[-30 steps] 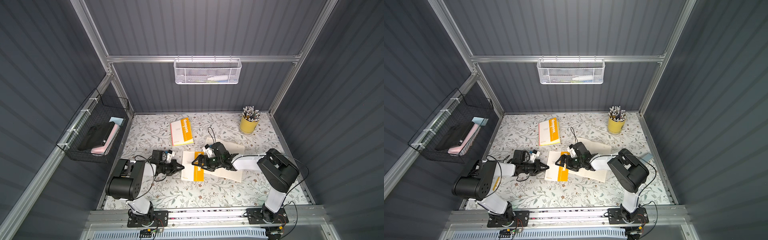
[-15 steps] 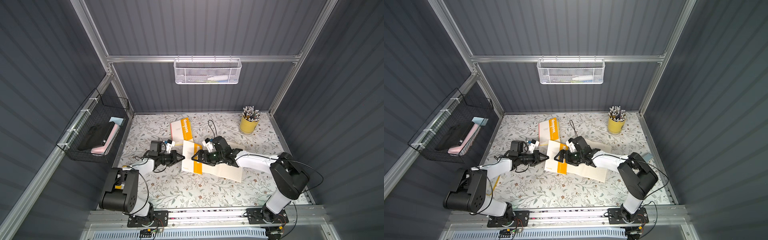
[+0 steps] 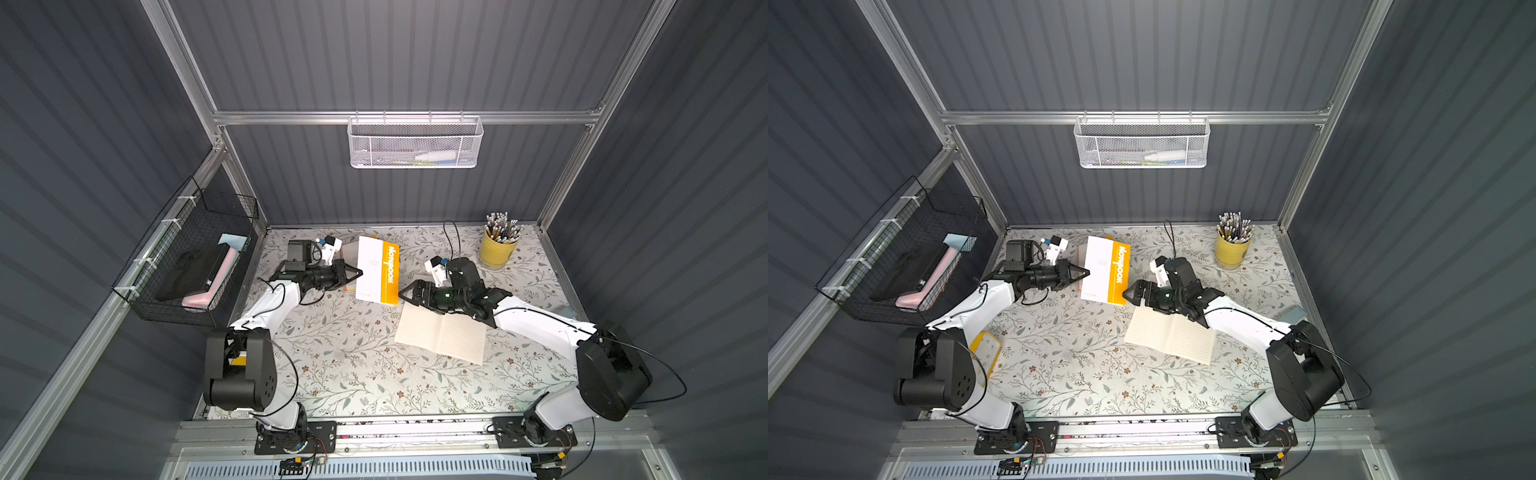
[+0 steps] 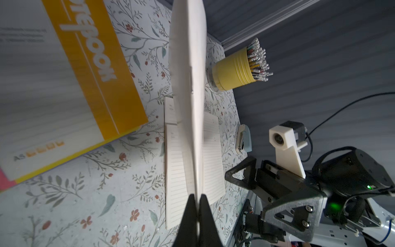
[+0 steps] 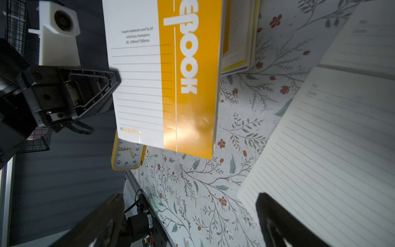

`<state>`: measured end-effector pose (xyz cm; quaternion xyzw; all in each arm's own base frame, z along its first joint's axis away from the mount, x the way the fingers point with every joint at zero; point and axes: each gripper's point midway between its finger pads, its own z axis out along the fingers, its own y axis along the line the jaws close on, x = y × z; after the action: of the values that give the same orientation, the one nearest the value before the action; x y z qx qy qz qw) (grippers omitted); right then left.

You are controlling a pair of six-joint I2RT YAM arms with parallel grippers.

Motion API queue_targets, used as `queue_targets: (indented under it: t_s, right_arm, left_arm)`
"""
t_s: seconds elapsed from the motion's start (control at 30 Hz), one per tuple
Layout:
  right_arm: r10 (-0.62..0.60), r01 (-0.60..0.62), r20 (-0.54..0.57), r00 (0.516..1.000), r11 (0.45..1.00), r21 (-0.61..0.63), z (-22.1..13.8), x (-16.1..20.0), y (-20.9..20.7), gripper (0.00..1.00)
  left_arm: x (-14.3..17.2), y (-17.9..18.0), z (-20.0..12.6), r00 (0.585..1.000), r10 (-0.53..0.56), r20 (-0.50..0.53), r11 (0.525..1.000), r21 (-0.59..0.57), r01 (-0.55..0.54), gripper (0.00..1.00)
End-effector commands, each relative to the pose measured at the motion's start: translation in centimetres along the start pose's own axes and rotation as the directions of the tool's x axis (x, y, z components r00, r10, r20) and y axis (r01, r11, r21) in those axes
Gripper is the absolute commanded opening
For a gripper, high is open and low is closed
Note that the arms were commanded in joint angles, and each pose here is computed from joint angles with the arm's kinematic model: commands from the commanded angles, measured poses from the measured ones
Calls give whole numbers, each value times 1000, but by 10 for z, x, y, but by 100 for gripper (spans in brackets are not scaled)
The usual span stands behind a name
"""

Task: Close the notebook
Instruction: Pick up the notebook from the center of the board, then place the notebook at the notebook.

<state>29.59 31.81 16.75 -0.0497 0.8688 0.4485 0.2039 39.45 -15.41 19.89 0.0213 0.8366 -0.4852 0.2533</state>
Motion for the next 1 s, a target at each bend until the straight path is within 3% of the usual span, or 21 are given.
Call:
queue_targets:
  t_s: [0.0,0.2,0.43,0.97]
  right_arm:
    - [13,-12,-30,999,999,33,-2,13,-16,99]
    - [33,-32,-49,998,999,17,-1,18,-17,99]
    - [34,-33,-51,998,999,24,-1,19,-21,99]
    - [41,-39,-64,997,999,32,-2,24,-26,99]
  left_arm:
    - [-20,15,-5,1000,-12,18,1000,-5,12,0]
    - [-63,28,-4,997,-24,74,999,24,22,0]
    - [-89,42,4,994,-44,102,999,16,43,0]
    - [-83,104,31,984,-148,94,989,-16,150,0]
